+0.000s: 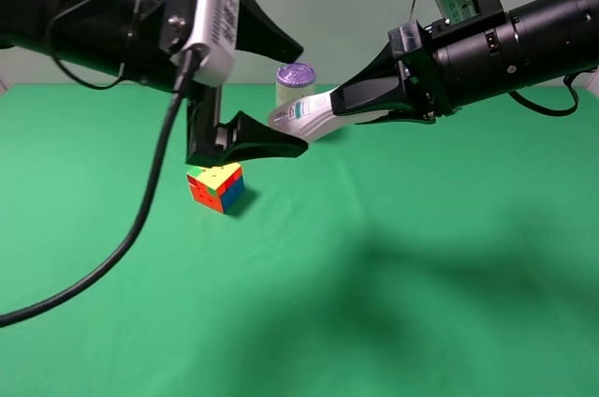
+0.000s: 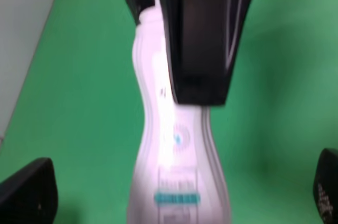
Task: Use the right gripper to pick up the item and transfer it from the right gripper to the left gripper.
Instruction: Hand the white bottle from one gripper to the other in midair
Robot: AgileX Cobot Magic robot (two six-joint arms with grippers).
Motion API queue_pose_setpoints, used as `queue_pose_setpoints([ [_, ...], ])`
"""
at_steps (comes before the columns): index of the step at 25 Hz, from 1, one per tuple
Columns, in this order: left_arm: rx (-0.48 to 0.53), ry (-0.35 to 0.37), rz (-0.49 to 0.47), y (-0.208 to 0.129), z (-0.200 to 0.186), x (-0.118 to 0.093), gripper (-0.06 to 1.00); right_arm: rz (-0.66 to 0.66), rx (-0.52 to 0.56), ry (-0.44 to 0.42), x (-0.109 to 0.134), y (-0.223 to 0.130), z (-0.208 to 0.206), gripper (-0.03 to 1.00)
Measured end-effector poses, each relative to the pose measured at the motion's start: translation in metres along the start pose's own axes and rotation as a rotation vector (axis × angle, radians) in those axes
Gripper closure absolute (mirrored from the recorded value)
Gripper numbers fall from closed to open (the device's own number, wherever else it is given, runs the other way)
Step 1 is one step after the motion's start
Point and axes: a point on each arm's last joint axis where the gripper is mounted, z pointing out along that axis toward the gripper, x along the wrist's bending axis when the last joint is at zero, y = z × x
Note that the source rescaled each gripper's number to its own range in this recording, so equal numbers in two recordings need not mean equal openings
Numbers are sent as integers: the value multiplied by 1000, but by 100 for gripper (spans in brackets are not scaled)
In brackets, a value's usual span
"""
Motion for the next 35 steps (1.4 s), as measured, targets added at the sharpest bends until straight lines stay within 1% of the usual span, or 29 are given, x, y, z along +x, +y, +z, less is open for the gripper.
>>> queue_pose_setpoints([
  [4, 6, -17, 9, 0, 16, 5, -6, 0, 0, 0, 0, 0, 0, 96],
  [15, 42, -53, -1, -16, 36, 5, -6, 0, 0, 0, 0, 0, 0, 96],
  [21, 41, -29, 23, -10, 40, 10, -6, 0, 0, 0, 0, 0, 0, 96],
  [29, 67, -62, 18, -16, 58, 3, -6, 0, 0, 0, 0, 0, 0, 96],
  [32, 56, -69, 22, -12, 65, 3, -6, 0, 0, 0, 0, 0, 0, 96],
  [35, 49, -61, 23, -9, 71, 6, -6, 0, 0, 0, 0, 0, 0, 96],
])
